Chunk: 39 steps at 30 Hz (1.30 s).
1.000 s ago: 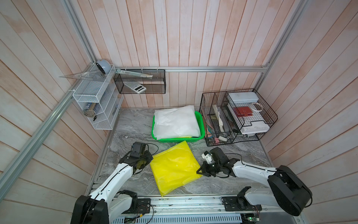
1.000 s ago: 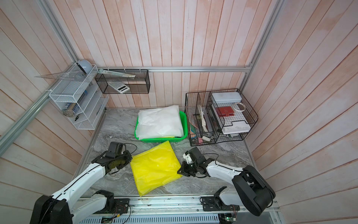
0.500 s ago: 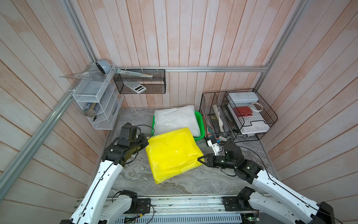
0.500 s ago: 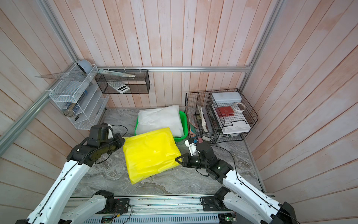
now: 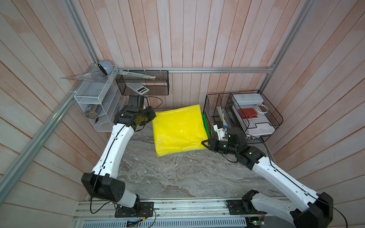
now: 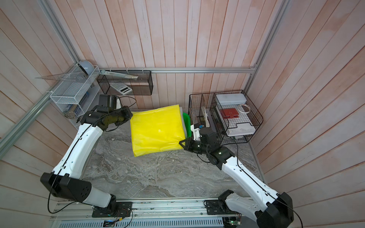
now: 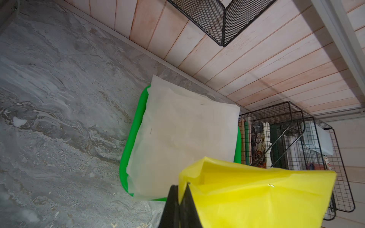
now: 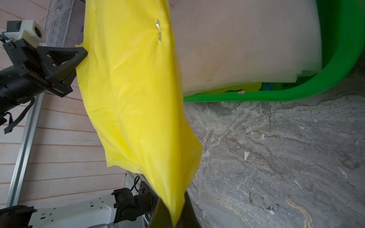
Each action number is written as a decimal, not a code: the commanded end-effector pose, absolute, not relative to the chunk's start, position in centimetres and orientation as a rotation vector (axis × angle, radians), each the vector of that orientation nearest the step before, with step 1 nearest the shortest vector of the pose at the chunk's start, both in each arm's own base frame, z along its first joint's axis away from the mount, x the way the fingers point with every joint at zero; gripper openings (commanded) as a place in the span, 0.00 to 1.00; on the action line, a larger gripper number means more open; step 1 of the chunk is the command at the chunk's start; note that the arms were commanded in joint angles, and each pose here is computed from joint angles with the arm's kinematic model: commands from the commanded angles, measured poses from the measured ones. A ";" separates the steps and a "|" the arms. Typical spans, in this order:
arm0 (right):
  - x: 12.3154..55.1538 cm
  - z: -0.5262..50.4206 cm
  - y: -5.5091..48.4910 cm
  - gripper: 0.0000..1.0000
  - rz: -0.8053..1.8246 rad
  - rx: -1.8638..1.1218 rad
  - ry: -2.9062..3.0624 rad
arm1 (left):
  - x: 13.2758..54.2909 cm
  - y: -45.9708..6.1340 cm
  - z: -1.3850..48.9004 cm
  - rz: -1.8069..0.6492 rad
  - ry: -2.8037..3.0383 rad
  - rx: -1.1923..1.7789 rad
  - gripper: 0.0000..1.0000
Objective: Put the folded raincoat in the basket
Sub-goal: Pick up the raincoat from the center of the board, then place the raincoat in the basket.
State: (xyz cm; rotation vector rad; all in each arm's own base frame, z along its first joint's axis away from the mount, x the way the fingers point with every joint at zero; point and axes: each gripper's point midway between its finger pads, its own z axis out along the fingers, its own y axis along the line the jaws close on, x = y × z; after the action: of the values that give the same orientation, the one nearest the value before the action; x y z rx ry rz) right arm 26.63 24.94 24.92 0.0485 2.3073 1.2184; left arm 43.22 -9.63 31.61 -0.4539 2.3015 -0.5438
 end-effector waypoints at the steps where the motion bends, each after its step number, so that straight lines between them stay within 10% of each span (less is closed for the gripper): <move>1: 29.4 24.7 24.5 0.00 1.163 0.100 2.320 | 47.4 -9.5 31.0 -0.571 2.295 -0.425 0.00; 22: 39.9 17.3 26.7 0.00 1.250 0.264 2.454 | 61.7 -11.6 20.1 -0.708 2.383 -0.424 0.01; 29: 39.9 15.8 26.8 0.00 1.248 0.282 2.483 | 61.6 -11.0 18.8 -0.719 2.406 -0.444 0.45; 39: 39.5 15.7 26.6 0.04 1.271 0.282 2.495 | 58.9 -10.4 21.8 -0.703 2.385 -0.437 0.61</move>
State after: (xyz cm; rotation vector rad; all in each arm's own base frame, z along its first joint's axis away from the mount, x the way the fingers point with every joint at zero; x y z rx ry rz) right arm 39.63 26.60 15.59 0.2880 2.4930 1.2440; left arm 60.25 -10.98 21.12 -0.4102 2.3702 -0.7103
